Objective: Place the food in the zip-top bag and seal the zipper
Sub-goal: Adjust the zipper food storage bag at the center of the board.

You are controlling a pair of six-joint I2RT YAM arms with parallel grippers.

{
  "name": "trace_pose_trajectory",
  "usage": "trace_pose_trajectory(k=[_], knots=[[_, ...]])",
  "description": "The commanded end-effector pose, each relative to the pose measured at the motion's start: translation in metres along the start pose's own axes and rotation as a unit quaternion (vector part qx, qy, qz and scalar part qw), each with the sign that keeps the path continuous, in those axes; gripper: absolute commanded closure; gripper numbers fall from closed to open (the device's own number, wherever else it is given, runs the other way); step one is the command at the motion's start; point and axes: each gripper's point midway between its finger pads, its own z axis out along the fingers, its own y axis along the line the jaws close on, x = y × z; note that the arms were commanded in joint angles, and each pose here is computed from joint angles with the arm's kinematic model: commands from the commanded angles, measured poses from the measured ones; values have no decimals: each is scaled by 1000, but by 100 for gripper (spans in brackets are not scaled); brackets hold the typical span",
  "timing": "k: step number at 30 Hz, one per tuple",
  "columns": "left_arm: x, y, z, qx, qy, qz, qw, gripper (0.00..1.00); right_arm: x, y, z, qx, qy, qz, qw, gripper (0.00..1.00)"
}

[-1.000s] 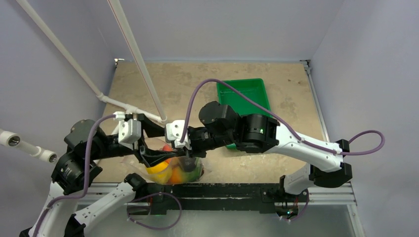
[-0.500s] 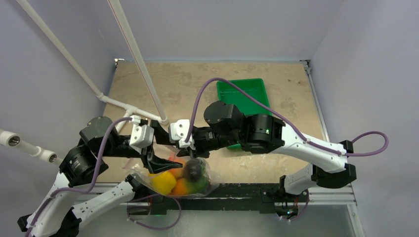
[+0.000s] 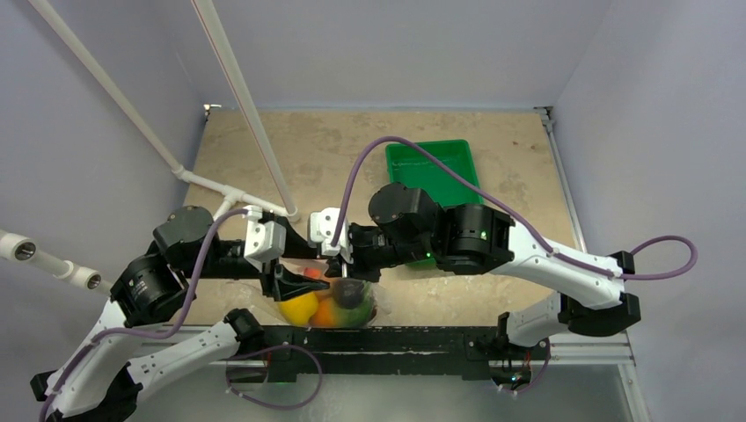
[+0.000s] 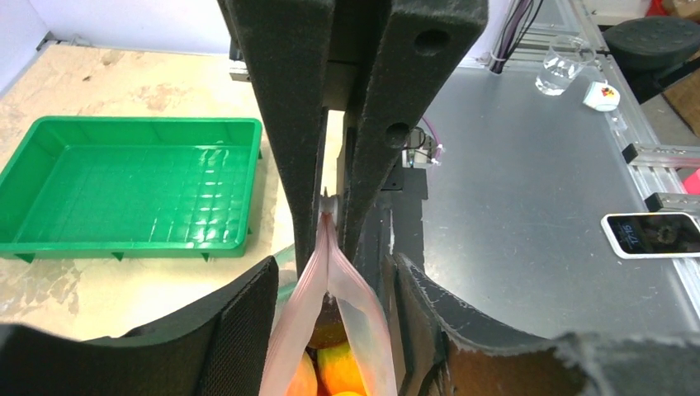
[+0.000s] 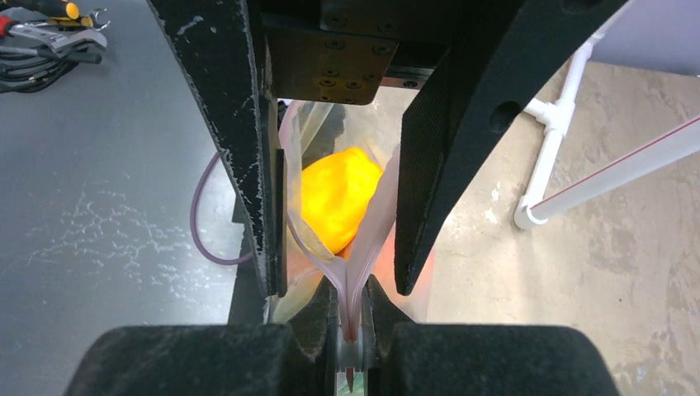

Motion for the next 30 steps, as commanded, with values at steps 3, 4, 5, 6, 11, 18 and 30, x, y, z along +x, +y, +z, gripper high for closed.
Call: trace_pose_trajectory(k=[3,4,5,6,11,18,30], knots=[[9,7,0,-18,29,-4,999,55,-38,-9,-33,40,-74,19,996,100],[11,7,1,-17,32,-5,999,56,-38,-9,-35,43,-75,22,996,100],[11,8,2,-17,35,-7,999,57,-39,-10,-37,47,-77,25,996,100],[13,7,3,-16,38,-8,999,58,-40,-11,-40,51,-79,27,995,100],[16,9,3,-20,46,-11,999,58,-44,-15,-50,68,-88,44,993,100],[18,13,8,-20,60,-19,998,61,-43,-16,-56,77,-92,55,991,100],[17,17,12,-21,68,-16,997,100,-33,-21,-61,103,-109,74,986,90]])
